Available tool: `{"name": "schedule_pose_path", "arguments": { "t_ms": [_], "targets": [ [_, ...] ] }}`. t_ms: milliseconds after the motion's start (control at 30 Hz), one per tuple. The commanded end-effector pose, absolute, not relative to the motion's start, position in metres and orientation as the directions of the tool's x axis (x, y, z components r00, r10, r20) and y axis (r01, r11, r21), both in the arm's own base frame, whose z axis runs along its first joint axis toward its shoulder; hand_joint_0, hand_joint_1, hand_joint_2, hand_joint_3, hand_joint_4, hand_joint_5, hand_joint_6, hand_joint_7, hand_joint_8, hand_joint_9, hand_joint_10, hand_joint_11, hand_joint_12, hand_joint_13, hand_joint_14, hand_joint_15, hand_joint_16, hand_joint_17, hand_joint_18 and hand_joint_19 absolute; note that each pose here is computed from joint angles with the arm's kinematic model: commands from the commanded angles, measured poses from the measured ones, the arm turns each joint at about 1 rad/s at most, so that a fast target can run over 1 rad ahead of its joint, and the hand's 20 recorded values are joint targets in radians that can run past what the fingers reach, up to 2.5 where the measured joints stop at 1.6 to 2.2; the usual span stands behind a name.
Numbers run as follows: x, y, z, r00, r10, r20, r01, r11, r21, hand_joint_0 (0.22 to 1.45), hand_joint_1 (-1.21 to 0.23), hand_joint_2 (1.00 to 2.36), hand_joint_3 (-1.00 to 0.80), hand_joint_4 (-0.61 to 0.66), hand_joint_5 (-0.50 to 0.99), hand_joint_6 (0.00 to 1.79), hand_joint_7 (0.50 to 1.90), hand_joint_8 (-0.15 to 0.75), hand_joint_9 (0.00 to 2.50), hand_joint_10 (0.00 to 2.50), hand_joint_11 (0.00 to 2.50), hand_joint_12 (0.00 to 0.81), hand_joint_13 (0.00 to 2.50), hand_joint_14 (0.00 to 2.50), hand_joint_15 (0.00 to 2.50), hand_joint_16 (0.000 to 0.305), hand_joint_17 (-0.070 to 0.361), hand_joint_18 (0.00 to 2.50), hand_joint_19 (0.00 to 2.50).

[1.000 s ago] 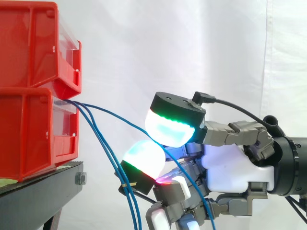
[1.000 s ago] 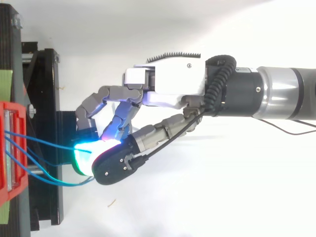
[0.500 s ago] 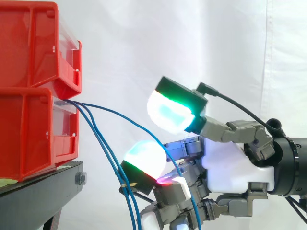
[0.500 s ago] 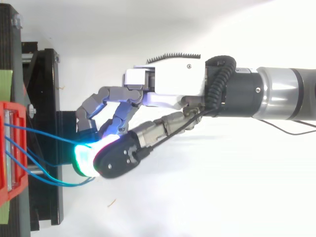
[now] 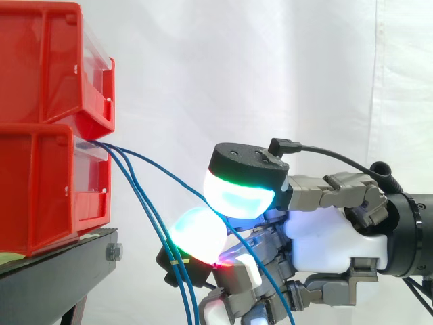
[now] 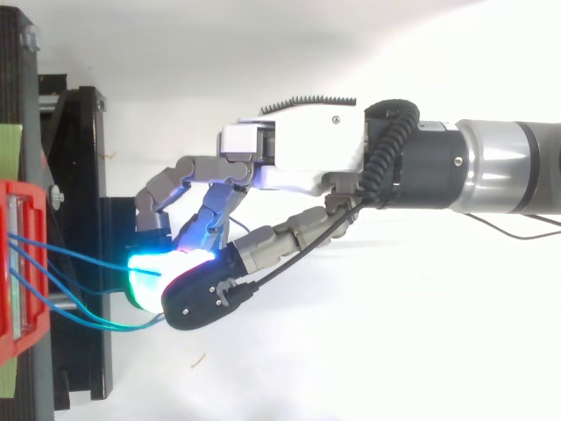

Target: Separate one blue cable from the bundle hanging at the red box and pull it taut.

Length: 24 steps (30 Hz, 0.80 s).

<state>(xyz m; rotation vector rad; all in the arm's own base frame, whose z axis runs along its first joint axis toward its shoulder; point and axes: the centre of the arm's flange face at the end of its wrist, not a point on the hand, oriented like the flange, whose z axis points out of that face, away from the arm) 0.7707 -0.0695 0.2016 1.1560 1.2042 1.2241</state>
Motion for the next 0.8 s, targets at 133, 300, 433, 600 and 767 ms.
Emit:
{"name": "schedule_pose_path", "arguments": {
  "t_ms": [133, 300, 433, 600, 767],
  "targets": [
    [0.7704, -0.0704, 0.2007, -0.014, 1.0, -0.025, -0.037, 0.024, 0.999, 0.61, -0.78, 1.01, -0.27, 0.18, -0.2, 0.85, 1.01, 0.343, 0.87, 0.02, 0.99, 0.401, 0.83, 0.02, 0.57, 0.054, 0.122, 0.87, 0.64],
    [0.7709, -0.0692, 0.2014, -0.016, 1.0, -0.025, -0.039, 0.024, 0.999, 0.58, -0.4, 1.0, -0.5, 0.17, -0.15, 0.83, 1.1, 0.352, 1.0, 0.02, 0.97, 0.395, 0.9, 0.02, 0.59, 0.051, 0.115, 0.93, 0.71],
    [0.7703, -0.0704, 0.2019, -0.014, 0.999, -0.032, -0.039, 0.032, 0.999, 0.63, -0.37, 1.0, -0.45, 0.16, -0.15, 0.85, 1.12, 0.356, 1.05, 0.02, 0.98, 0.393, 0.96, 0.02, 0.62, 0.05, 0.112, 0.96, 0.73],
    [0.7708, -0.0694, 0.2026, -0.014, 0.999, -0.035, -0.04, 0.035, 0.999, 0.6, -0.47, 1.01, -0.2, 0.18, -0.15, 0.85, 1.08, 0.393, 1.04, 0.01, 0.99, 0.426, 1.0, 0.02, 0.62, 0.057, 0.127, 1.03, 0.69],
    [0.7708, -0.0705, 0.2014, -0.012, 0.999, -0.04, -0.039, 0.039, 0.998, 0.6, -0.7, 1.0, -0.05, 0.2, -0.17, 0.87, 1.02, 0.413, 1.0, 0.01, 1.01, 0.464, 1.02, 0.02, 0.61, 0.064, 0.145, 1.11, 0.63]
  ]
}}
